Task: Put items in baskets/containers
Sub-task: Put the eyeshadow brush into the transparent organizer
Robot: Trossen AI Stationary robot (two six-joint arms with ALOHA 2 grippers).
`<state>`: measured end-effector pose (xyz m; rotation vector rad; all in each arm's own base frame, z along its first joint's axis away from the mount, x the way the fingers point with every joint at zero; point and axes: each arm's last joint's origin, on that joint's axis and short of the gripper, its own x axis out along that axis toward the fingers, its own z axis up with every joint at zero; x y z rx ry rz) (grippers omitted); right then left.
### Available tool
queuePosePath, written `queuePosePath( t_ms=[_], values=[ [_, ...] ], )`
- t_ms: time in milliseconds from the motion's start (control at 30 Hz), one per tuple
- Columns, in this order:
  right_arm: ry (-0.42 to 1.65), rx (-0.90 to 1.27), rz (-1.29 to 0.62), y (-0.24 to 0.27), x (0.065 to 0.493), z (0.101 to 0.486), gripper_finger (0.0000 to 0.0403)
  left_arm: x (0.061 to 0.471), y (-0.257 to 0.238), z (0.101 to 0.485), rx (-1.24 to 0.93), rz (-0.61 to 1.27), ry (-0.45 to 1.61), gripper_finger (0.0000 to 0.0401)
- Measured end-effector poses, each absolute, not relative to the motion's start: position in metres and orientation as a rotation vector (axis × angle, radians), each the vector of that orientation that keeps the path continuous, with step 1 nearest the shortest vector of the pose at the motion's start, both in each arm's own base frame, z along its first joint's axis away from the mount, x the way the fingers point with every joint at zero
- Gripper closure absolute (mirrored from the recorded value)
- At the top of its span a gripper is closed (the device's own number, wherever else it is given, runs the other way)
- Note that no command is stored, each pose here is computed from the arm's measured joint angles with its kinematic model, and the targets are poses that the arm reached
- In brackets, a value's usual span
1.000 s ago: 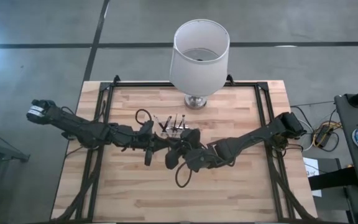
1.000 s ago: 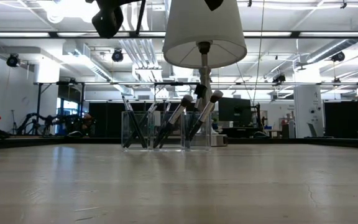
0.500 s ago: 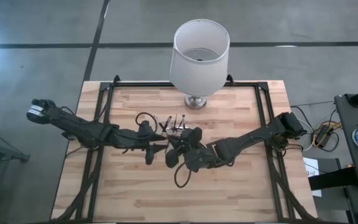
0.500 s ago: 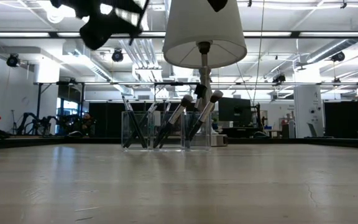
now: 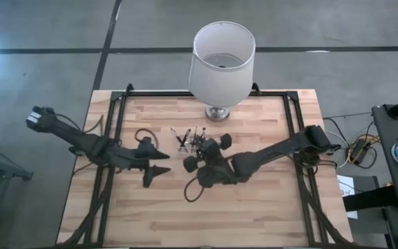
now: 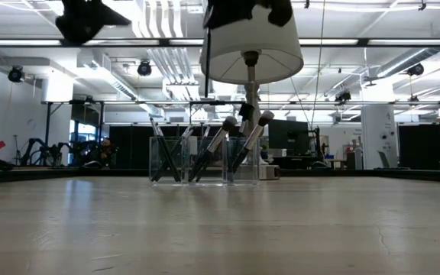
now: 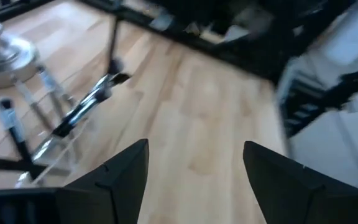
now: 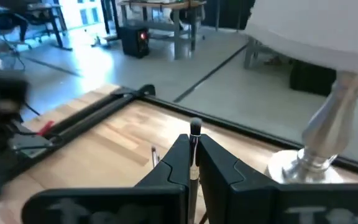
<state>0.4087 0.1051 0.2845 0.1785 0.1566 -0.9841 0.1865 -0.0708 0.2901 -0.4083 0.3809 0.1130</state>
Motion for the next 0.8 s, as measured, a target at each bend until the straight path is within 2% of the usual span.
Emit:
queuePosePath(
  t_ms=[267,567,800],
  values=[
    [0.218,0.219,-1.031,0.074,0.432,0.247,0.0389,0.159,-0.068,0.302,-0.448,0.041,0.306,0.0147],
    [0.194,0.222,-1.125,0.046,0.437,0.239,0.039,0.141,-0.059,0.285,-0.475,0.051,0.319,0.0147],
    [0.162,0.314,-1.157,0.037,0.432,0.221,0.039,0.125,-0.051,0.285,-0.48,0.039,0.312,0.0147]
  ],
)
